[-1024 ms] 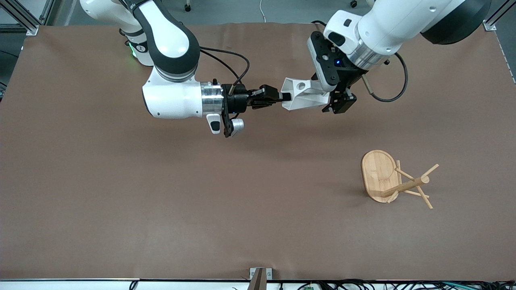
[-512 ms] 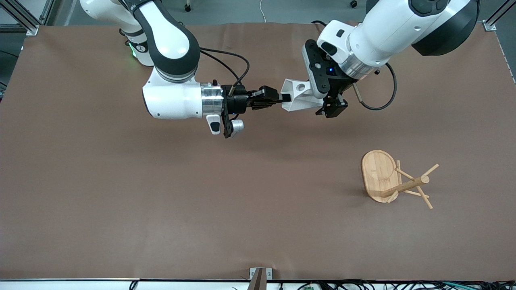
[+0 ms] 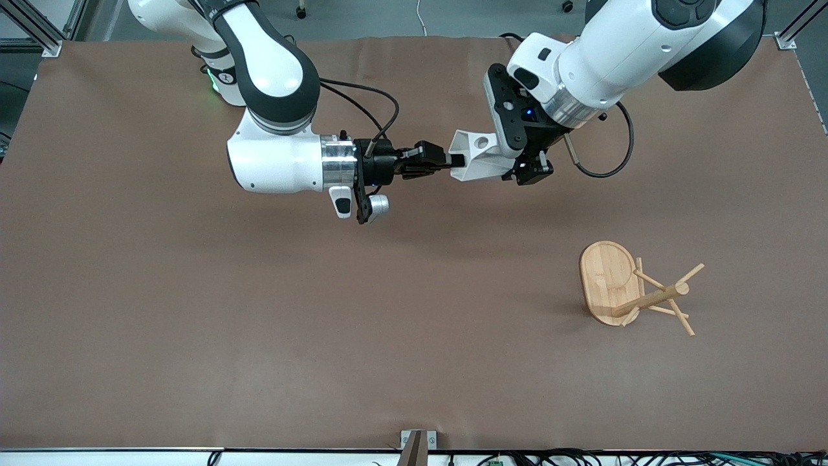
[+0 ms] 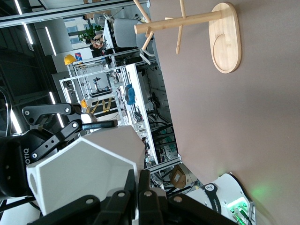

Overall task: Hang cup on rack
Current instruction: 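Grasp the cup with the left gripper from the right gripper, then carry the cup with the left gripper while the right gripper withdraws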

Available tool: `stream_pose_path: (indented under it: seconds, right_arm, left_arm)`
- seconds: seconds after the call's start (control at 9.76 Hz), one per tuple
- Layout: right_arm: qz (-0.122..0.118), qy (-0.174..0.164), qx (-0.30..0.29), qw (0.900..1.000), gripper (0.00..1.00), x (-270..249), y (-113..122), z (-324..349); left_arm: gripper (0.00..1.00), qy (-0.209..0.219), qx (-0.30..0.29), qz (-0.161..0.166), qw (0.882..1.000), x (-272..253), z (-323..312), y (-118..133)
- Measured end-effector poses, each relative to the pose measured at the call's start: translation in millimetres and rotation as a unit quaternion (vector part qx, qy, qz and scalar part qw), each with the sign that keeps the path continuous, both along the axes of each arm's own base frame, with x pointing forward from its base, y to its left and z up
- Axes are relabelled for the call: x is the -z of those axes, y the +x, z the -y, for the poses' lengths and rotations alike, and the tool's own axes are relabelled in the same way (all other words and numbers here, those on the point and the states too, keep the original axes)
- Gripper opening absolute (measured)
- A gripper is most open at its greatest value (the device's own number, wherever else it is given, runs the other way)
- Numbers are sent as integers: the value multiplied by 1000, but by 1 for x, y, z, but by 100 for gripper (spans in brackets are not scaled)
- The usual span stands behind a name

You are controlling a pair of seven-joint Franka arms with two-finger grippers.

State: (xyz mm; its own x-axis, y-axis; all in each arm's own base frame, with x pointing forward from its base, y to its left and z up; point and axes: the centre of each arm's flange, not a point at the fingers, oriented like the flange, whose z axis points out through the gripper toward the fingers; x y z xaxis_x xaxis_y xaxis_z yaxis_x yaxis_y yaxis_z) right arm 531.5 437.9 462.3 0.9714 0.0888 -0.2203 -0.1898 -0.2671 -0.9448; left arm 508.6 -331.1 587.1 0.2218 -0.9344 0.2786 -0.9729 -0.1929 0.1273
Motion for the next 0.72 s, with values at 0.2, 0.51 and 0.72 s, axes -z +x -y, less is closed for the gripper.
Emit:
stream_pose_path:
  seconds: [0.2, 0.51, 0.72]
  right_arm:
    - [0, 2, -2, 1000, 8, -2, -1, -1]
    - [1, 4, 2, 1000, 41, -4, 2, 3]
    - [35, -34, 5, 999, 72, -9, 22, 34]
  left_arm:
    - [74, 0, -4, -1, 1000, 0, -3, 2]
    - [74, 20, -31, -20, 999, 2, -37, 16]
    - [74, 46, -98, -39, 993, 6, -74, 31]
